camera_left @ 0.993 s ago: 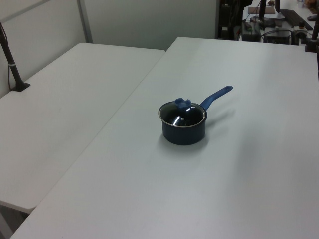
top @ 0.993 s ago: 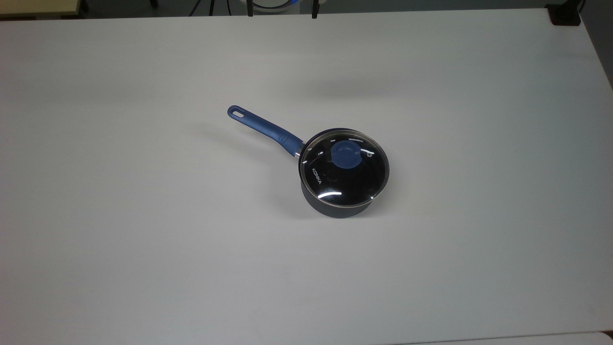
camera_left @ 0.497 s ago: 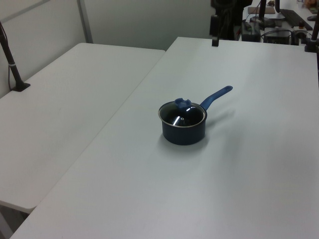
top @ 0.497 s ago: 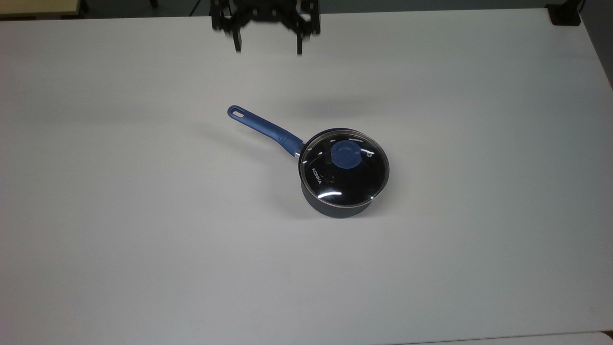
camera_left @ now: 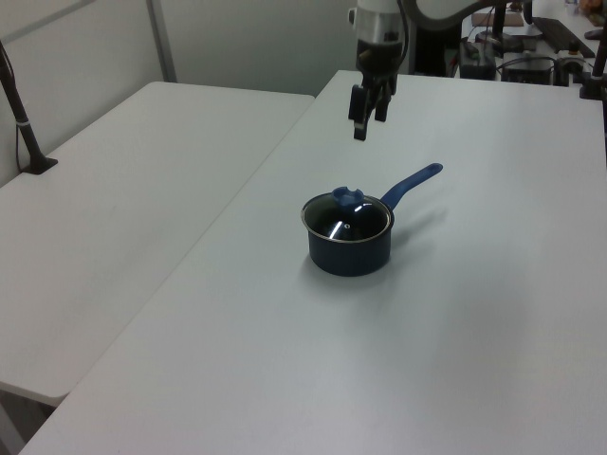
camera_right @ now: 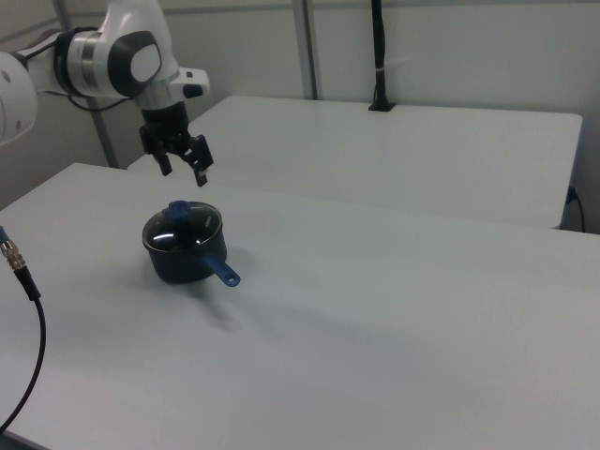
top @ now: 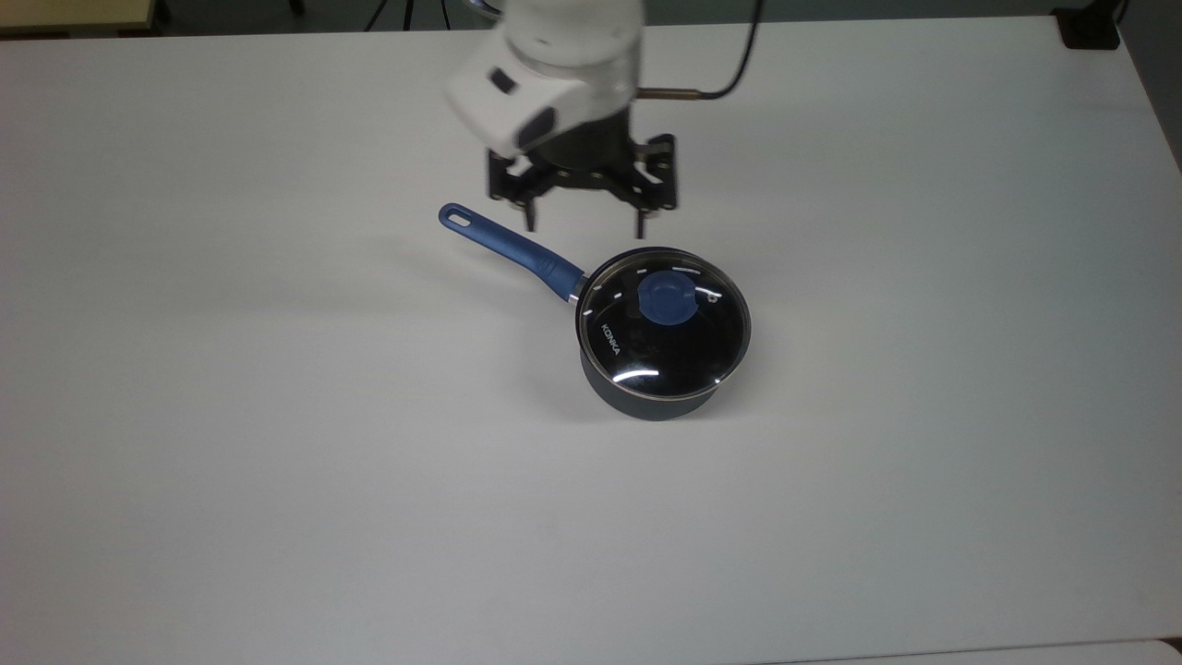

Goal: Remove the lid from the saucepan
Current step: 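Move the open gripper over the saucepan and lower toward the blue lid knob, then close the gripper on the blue knob of the glass lid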

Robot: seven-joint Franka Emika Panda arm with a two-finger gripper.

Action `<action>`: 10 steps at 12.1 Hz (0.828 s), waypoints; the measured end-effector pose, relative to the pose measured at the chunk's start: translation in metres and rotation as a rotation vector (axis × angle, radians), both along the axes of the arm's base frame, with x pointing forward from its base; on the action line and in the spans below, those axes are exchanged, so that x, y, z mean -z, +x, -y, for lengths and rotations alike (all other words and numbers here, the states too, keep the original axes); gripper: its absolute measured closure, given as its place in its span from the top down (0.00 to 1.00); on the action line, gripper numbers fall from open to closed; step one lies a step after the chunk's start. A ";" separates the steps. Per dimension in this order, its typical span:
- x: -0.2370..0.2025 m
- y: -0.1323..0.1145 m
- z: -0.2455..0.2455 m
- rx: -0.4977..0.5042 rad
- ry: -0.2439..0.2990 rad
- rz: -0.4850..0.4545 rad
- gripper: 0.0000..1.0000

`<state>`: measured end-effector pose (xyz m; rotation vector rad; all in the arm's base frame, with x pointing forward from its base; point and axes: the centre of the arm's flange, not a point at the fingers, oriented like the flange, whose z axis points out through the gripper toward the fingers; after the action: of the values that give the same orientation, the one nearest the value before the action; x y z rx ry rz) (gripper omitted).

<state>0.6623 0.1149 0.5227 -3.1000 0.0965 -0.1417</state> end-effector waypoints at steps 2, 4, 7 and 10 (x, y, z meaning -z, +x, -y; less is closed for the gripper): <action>0.022 -0.002 -0.038 -0.052 -0.004 -0.031 1.00; 0.053 0.004 -0.059 -0.078 -0.014 -0.055 1.00; 0.077 0.016 -0.060 -0.088 -0.040 -0.024 1.00; 0.086 0.013 -0.077 -0.113 -0.043 -0.032 0.97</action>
<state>0.6758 0.1918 0.4365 -3.1412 -0.0818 -0.0911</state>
